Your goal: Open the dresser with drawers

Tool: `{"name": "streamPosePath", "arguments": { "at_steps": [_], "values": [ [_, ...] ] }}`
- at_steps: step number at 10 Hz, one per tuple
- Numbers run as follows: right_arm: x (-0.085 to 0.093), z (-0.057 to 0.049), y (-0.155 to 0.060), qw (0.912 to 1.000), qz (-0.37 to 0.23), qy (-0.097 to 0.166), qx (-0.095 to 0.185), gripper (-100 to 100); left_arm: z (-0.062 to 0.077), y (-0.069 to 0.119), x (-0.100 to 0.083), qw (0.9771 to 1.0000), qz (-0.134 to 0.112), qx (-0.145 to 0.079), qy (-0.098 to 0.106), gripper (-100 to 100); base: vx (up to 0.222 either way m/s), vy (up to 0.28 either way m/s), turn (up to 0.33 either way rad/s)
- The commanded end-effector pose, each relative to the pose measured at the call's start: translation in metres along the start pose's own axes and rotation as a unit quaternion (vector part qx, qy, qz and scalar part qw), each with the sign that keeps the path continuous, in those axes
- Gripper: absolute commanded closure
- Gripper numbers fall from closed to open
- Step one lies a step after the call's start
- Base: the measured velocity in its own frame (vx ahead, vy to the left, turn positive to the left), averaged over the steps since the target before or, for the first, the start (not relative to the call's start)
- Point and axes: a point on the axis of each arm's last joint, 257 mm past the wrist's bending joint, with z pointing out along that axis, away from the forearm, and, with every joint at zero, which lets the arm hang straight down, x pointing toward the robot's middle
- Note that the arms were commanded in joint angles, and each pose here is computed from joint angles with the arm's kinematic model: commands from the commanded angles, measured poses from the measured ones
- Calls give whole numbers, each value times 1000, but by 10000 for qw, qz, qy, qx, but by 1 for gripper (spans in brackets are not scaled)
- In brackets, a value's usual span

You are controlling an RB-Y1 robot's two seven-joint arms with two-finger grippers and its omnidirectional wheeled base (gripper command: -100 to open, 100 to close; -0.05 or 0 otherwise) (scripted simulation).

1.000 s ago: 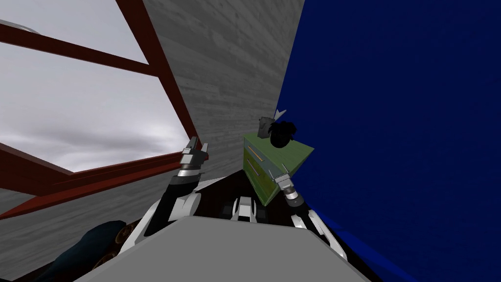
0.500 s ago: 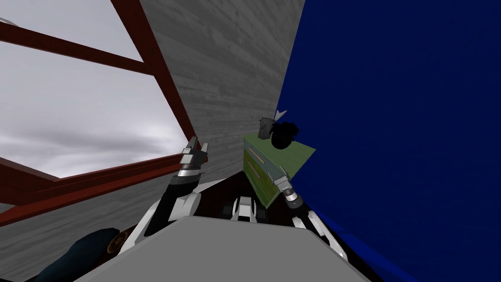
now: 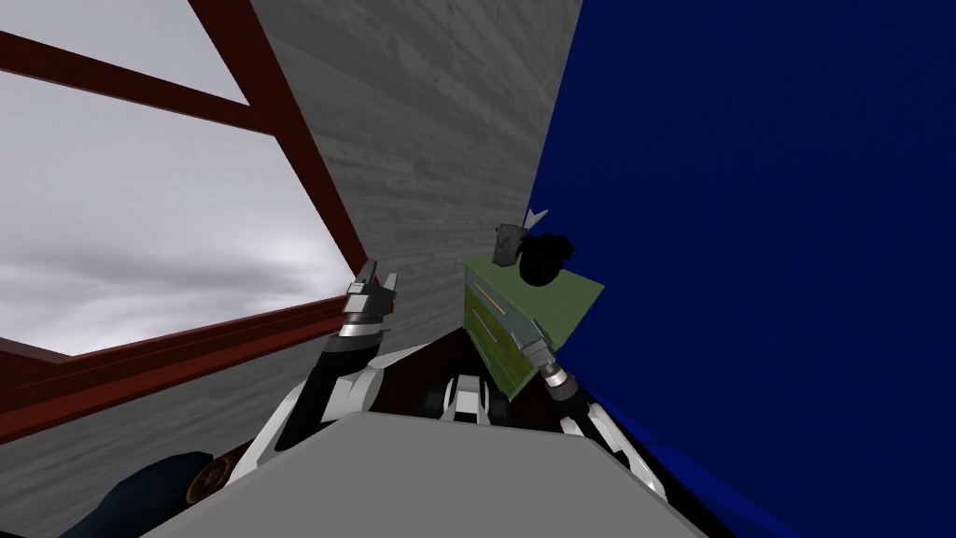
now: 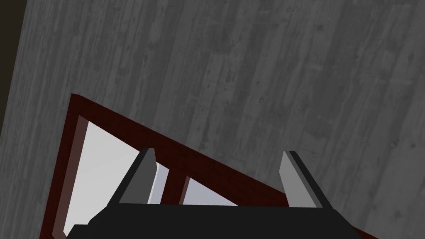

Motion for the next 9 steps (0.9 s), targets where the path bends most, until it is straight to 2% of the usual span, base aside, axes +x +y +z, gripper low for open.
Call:
{"name": "streamPosePath", "arguments": {
  "at_steps": [1, 4, 9],
  "values": [
    [4, -3, 6, 9994, -328, 25, -83, -100, 0, 0, 0, 10000, 0, 0, 0, 0, 29, 20, 20],
    [13, -13, 21, 9954, -876, 25, -377, -100, 0, 0, 0, 10000, 0, 0, 0, 0, 41, 37, -56],
    [21, -22, 33, 9846, -1626, -24, -645, -100, 0, 0, 0, 10000, 0, 0, 0, 0, 36, 31, -31]
  ]
}}
